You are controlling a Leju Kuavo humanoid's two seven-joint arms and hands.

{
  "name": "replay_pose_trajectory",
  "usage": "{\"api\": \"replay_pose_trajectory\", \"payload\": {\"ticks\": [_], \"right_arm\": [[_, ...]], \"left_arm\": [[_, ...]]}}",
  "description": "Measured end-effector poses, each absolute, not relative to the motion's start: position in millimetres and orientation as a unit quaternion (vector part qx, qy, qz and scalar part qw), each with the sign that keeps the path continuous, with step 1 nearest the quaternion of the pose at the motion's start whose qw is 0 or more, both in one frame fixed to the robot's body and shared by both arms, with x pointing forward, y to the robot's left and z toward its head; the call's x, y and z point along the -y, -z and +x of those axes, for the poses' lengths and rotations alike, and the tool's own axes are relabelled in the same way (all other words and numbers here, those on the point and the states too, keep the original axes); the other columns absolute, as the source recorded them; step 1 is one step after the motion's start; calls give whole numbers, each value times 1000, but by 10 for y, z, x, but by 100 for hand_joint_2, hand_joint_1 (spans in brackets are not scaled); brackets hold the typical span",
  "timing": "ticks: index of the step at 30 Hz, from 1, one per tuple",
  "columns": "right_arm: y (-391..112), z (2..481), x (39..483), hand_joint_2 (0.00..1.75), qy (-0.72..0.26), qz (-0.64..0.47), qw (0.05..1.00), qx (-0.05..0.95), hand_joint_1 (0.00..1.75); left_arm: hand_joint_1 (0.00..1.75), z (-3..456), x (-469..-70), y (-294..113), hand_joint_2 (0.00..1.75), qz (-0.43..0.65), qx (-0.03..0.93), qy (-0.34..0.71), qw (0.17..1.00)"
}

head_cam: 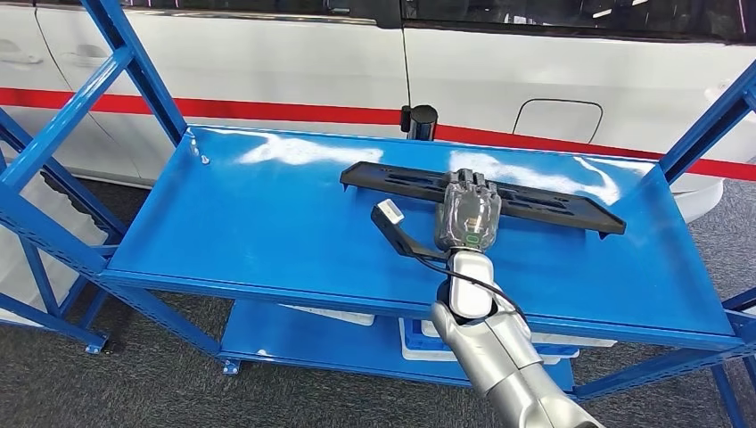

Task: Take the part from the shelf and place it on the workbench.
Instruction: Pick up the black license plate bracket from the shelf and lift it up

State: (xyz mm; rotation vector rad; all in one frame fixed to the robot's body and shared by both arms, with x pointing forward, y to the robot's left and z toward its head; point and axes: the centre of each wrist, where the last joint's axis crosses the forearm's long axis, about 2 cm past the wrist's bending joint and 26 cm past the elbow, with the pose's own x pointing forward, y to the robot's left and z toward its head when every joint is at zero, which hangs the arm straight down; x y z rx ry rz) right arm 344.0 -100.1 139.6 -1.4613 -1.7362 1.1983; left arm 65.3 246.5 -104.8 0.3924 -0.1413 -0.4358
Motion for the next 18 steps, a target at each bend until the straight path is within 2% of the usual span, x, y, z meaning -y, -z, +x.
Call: {"api": "replay_pose_trajectory", "payload": {"ticks": [12, 18], "right_arm": [[-1380, 3420, 1003, 175, -462, -542, 271, 647, 175], [-1431, 3390, 997, 175, -450, -540, 268, 659, 175]], "left_arm": [[0, 653, -2461, 1049, 0, 185, 69, 215, 957], [0, 651, -2477, 1047, 0, 185, 137, 174, 957]]}}
